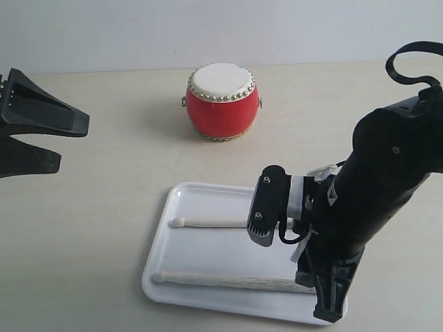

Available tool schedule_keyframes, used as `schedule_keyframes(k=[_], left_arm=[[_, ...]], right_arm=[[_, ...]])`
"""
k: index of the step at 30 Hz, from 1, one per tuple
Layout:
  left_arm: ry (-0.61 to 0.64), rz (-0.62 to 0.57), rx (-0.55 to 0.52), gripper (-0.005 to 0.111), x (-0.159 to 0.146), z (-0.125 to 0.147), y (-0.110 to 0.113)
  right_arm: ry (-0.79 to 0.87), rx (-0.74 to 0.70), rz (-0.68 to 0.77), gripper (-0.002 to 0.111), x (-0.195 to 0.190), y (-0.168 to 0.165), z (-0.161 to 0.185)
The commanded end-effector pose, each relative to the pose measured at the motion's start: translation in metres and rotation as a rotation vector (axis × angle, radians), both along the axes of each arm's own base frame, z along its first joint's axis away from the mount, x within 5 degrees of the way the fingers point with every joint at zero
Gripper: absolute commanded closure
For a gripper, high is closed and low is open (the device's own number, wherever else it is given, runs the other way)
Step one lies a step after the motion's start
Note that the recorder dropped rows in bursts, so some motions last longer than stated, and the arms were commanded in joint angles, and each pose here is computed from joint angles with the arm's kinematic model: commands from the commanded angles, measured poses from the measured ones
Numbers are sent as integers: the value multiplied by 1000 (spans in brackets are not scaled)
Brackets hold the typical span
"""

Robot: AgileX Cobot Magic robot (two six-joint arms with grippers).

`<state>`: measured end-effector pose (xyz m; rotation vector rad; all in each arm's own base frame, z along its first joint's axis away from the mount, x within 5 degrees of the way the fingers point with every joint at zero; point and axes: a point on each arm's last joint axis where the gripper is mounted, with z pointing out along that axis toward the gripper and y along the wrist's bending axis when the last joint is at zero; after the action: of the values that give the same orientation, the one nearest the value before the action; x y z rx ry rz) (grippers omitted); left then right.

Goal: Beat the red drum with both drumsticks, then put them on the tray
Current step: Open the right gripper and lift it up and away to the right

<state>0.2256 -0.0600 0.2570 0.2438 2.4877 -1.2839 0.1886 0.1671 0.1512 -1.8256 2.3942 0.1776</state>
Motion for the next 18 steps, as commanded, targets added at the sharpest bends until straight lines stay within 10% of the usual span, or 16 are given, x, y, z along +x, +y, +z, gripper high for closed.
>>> schedule_keyframes(k=[1, 7, 18], left_arm=[[-17, -11, -4, 22, -2, 1, 0], [-31, -32, 29, 104, -3, -1, 1], [-111, -14, 98, 107, 0, -1, 5]], right_arm=[[-21, 22, -33, 79, 0, -1, 10], [-46, 91, -126, 97, -1, 0, 23], [-149, 259, -358, 108, 3, 1, 51]])
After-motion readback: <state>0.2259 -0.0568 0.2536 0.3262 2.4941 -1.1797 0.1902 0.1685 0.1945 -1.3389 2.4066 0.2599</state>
